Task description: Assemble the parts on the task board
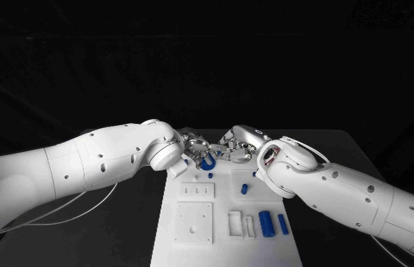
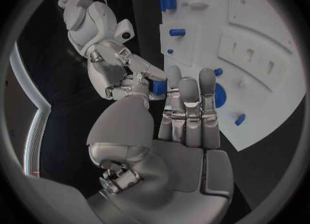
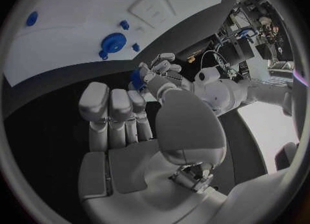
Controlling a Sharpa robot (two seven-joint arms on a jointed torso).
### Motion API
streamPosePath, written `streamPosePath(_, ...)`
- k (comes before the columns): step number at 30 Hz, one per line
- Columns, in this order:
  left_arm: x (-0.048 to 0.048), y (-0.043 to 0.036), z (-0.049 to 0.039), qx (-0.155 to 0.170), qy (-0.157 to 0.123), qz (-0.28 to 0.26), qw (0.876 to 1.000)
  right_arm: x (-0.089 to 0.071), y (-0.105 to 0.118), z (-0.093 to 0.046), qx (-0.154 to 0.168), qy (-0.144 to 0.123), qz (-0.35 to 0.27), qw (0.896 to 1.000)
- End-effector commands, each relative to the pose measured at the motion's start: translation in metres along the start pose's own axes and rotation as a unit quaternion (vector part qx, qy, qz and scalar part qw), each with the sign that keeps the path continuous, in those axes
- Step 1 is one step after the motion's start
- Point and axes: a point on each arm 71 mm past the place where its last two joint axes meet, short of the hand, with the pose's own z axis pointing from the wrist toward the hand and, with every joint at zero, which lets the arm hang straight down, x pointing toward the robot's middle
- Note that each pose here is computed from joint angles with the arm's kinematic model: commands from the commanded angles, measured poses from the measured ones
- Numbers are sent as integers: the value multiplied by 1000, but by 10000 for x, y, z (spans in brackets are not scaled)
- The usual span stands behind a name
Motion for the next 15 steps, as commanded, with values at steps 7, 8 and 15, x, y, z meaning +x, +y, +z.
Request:
streamPosePath(7,28,-38,6,6,0,15,1000,87,31,4,-2,31,-10,999)
streamPosePath(8,35,-43,5,7,1,15,1000,94,30,5,-2,32,-10,999)
streamPosePath(15,73,-59,-4,11,8,19,1000,115,30,7,-2,36,-11,999)
